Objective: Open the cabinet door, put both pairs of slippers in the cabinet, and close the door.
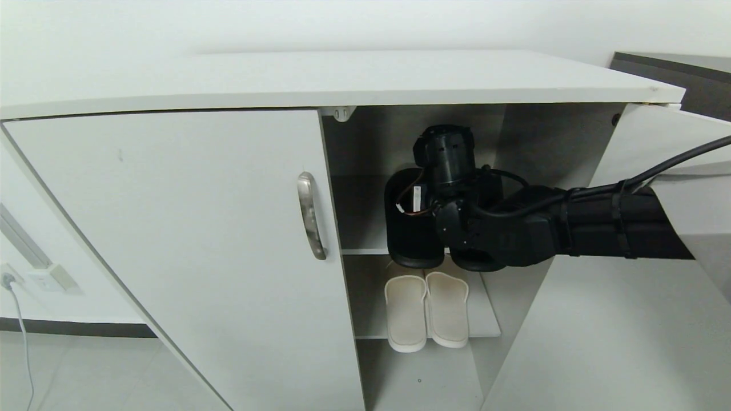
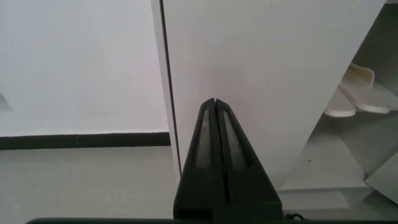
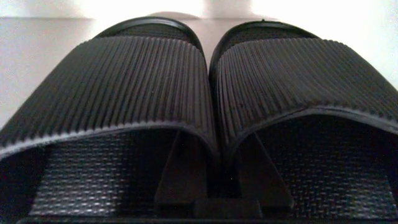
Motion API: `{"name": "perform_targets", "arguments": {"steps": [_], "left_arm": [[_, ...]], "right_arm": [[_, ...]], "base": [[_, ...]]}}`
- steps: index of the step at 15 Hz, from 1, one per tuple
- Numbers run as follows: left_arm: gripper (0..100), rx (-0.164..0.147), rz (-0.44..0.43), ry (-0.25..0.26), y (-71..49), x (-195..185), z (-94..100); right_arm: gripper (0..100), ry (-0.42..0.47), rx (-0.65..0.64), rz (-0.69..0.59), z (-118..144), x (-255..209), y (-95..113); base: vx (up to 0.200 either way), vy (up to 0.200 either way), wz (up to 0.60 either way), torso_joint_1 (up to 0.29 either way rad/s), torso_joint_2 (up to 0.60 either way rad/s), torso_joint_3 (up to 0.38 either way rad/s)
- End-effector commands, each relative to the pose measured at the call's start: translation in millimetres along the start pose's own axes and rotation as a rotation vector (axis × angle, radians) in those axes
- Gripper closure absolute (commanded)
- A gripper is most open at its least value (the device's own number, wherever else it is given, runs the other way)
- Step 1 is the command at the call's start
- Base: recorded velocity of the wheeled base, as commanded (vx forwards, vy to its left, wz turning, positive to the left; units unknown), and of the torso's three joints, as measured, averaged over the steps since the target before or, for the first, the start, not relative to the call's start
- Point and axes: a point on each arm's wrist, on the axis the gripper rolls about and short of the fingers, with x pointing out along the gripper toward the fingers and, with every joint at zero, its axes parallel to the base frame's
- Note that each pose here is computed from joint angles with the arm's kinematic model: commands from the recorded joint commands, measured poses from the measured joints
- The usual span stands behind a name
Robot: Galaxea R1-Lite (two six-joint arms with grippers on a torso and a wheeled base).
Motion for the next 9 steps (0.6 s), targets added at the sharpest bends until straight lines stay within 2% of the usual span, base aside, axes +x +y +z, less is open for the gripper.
{"name": "perform_targets", "arguments": {"steps": [1,9], "left_arm": [[100,0.0,0.0,0.001,0.0,0,0.0],[100,0.0,0.0,0.001,0.0,0,0.0]], "right_arm": [[100,-0.003,0.007,-0.01,4,12,1],[100,0.016,0.001,0.021,-3,23,2]], "base": [[0.0,0.0,0.0,0.0,0.0,0.0],[0.0,0.0,0.0,0.0,0.0,0.0]]}}
